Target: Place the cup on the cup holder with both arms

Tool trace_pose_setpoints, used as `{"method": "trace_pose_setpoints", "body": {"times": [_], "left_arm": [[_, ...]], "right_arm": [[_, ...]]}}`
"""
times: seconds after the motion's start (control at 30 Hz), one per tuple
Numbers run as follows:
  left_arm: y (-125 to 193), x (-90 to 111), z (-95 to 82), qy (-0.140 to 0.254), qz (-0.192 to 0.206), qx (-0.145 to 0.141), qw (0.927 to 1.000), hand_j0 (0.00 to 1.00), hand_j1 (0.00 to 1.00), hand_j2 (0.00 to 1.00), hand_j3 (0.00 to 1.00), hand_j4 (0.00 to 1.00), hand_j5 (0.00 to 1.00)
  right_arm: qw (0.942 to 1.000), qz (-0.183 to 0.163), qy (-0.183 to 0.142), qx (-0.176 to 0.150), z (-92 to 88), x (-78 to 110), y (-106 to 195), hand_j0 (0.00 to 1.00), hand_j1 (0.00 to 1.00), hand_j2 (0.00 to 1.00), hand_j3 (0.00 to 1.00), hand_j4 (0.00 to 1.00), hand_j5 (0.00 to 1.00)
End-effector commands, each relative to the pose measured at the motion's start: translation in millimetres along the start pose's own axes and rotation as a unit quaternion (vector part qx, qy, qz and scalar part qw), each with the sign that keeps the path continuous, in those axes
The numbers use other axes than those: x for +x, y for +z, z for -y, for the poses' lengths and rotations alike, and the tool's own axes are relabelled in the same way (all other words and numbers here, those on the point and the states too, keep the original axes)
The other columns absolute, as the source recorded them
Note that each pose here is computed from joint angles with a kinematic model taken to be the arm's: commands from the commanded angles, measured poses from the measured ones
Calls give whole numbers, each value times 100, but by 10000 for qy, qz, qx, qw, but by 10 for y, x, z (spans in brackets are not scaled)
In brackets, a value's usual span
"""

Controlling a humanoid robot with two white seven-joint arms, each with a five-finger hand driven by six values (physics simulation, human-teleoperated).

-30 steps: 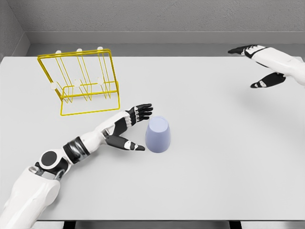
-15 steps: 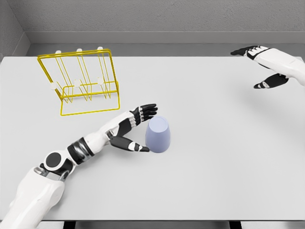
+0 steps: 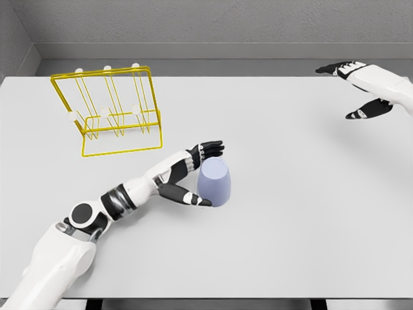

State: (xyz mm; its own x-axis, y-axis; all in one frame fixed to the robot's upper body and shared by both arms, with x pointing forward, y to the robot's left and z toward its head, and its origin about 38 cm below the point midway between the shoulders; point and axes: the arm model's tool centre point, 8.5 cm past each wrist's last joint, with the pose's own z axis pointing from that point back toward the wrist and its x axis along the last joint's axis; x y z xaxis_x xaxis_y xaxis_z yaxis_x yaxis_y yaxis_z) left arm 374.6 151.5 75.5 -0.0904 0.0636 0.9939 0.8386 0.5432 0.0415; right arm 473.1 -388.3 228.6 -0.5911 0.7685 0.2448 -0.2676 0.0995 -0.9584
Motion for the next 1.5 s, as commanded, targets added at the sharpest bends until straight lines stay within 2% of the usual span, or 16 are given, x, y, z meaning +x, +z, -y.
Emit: {"method": "trace_pose_setpoints", "body": {"times": [0.0, 0.43, 0.47, 0.53, 0.6, 0.67, 0.93, 1.1, 1.47], "left_arm": [[-4, -10, 5, 41, 8, 6, 10000, 100, 100, 100, 100, 100, 100], [-117, -25, 105, 152, 107, -52, 9998, 100, 100, 100, 100, 100, 100], [-117, -27, 105, 156, 100, -53, 9998, 90, 90, 90, 90, 90, 90], [-125, -22, 107, 169, 120, -46, 9998, 80, 80, 80, 80, 80, 80], [-125, -22, 107, 176, 124, -45, 9998, 67, 67, 67, 67, 67, 67], [-130, -20, 110, 186, 134, -44, 9997, 59, 59, 59, 59, 59, 59], [-120, -26, 106, 184, 116, -37, 9998, 53, 53, 53, 53, 53, 53], [-110, -29, 99, 180, 97, -34, 9998, 45, 45, 45, 45, 45, 45], [-106, 31, 69, 188, 189, 6, 9996, 45, 45, 45, 45, 45, 45]], "right_arm": [[10000, -20, -46, -30, 1, -13, 1, 100, 100, 100, 100, 100, 100], [9998, -176, -81, -104, 33, -106, 56, 100, 100, 100, 100, 100, 100], [9998, -176, -81, -97, 31, -106, 56, 100, 100, 100, 100, 100, 100], [9998, -175, -82, -97, 28, -105, 55, 100, 100, 100, 100, 100, 100], [9998, -175, -82, -89, 27, -105, 55, 100, 100, 100, 100, 100, 100], [9998, -175, -82, -89, 27, -105, 55, 100, 100, 100, 100, 100, 100], [9998, -176, -81, -96, 31, -106, 56, 100, 100, 100, 100, 100, 100], [9998, -155, -93, -94, 19, -94, 37, 100, 100, 100, 100, 100, 100], [9998, -155, -93, -94, 19, -94, 37, 100, 100, 100, 100, 100, 100]]}}
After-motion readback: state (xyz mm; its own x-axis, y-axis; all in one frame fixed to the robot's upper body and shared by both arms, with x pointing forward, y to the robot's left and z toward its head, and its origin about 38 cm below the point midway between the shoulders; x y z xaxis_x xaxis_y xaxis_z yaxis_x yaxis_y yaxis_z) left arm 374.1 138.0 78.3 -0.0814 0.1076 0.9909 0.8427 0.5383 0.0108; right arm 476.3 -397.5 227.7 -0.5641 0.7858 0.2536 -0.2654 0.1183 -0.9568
